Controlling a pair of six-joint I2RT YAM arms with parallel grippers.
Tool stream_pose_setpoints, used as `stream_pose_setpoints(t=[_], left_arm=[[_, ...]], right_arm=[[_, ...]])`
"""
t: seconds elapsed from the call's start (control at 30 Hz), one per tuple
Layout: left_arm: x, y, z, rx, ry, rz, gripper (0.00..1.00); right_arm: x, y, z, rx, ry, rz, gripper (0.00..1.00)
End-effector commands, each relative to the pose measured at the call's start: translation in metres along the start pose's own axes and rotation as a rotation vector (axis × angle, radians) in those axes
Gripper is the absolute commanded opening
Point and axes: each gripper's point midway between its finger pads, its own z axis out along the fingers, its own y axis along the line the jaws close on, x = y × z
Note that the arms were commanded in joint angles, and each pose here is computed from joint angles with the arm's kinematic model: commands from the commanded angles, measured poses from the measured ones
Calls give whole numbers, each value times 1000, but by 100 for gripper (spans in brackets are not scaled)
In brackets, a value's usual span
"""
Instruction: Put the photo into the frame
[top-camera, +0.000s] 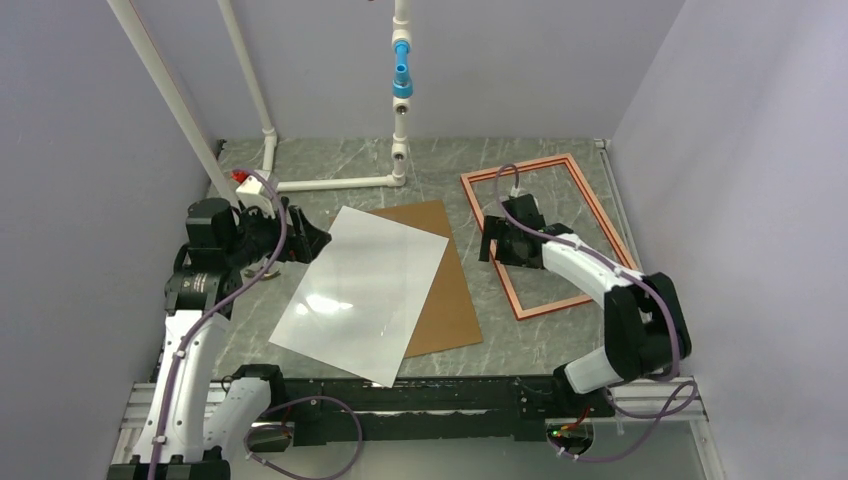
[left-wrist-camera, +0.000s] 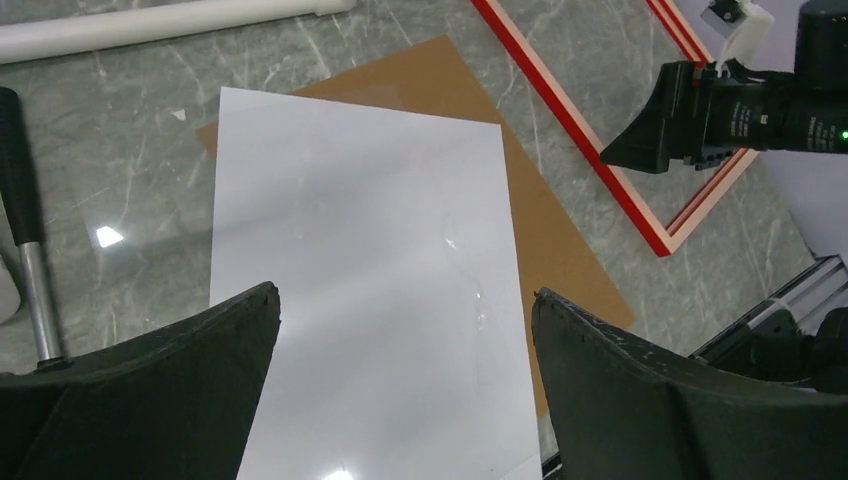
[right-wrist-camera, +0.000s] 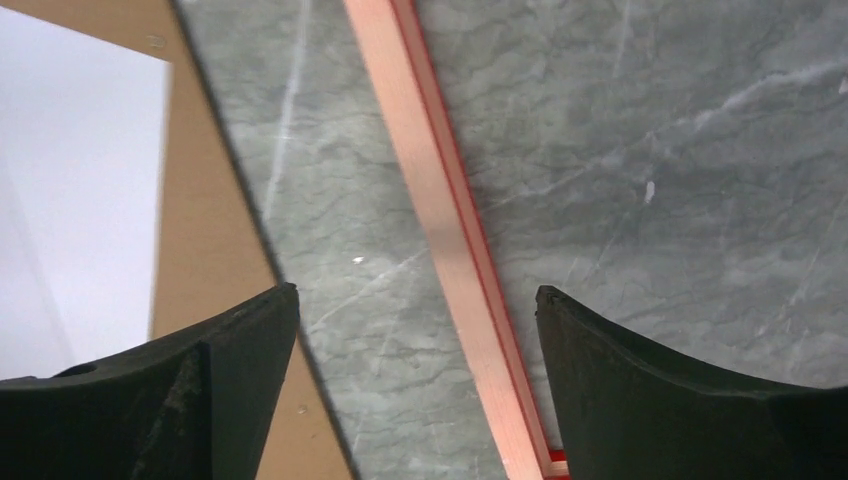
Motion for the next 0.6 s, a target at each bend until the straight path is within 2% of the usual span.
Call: stream_pose_setpoints(t=[0.0,0.13,0.27,0.47,0.57], left_arm=[[14,2,1,22,46,58,99],[36,11,8,16,57,52,99],[46,19,8,-19,46,49,99],[51,20,4,-33,59,59,99],[51,32,1,-107,49,45,99]], right_arm=[[5,-18,10,132,41,-20,86],[18,-24,21,168,89,-31,81],[30,-23,28,172,136,-46,71],[45,-20,31,176,209,-46,49],[53,-19,29,180,226,-35,31]])
